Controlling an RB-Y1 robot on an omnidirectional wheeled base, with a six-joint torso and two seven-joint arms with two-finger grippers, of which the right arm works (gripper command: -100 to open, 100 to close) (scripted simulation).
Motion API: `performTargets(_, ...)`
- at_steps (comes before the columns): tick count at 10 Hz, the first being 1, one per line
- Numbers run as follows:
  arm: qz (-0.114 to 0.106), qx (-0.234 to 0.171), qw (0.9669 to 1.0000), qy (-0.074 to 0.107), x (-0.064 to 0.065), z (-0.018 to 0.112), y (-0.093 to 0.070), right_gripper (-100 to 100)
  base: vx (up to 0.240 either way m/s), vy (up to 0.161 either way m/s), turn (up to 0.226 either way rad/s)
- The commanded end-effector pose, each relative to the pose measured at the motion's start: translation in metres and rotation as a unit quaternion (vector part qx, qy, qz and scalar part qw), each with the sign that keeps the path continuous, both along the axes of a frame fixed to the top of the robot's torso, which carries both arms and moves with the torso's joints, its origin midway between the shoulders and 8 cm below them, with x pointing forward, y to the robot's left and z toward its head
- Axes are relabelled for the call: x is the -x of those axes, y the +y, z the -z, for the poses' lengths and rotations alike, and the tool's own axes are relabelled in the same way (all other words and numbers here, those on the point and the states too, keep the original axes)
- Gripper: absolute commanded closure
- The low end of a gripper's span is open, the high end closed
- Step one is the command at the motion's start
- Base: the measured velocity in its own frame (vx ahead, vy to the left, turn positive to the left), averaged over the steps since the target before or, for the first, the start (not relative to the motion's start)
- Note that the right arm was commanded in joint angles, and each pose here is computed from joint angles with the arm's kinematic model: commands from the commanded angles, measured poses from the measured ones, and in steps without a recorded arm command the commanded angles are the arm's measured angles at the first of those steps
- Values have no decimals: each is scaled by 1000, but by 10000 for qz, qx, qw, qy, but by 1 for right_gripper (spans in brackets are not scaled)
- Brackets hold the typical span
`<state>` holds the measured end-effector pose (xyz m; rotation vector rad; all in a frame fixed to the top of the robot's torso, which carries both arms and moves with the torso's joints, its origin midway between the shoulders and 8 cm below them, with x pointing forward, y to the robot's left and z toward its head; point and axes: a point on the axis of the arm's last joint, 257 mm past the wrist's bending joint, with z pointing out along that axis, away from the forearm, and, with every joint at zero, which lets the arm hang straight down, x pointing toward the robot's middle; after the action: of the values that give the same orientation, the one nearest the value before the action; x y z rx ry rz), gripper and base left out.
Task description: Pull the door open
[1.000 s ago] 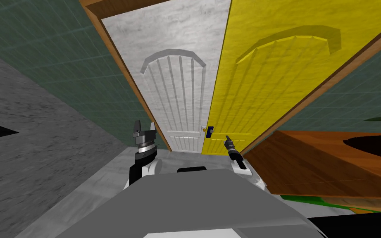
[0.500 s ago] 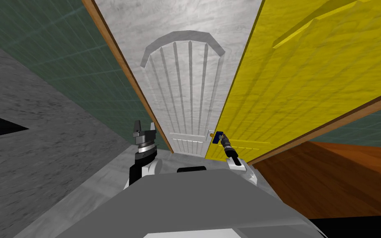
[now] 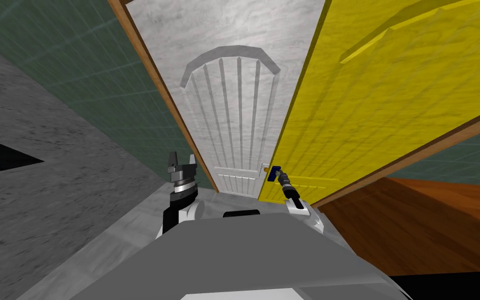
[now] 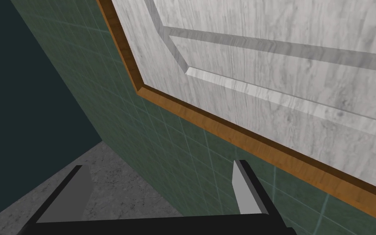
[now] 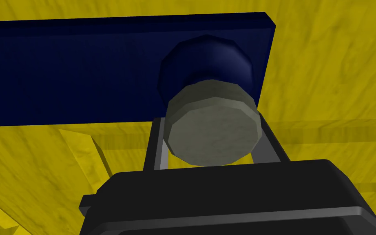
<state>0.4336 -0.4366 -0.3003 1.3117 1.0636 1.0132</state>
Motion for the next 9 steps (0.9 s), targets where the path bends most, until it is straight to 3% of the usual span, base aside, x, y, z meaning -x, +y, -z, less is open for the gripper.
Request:
performTargets(1, 24, 13, 10000, -3, 1, -1, -3, 100, 0, 0, 0)
performTargets(3, 134, 40, 9998, 123, 14, 8, -18, 100, -167, -66, -90)
performTargets(4, 85, 37, 9999, 85, 15, 5, -14, -100, -235, -56, -61)
performTargets(9, -312, -69, 9995, -90, 10, -3, 24, -100, -194, 25, 70)
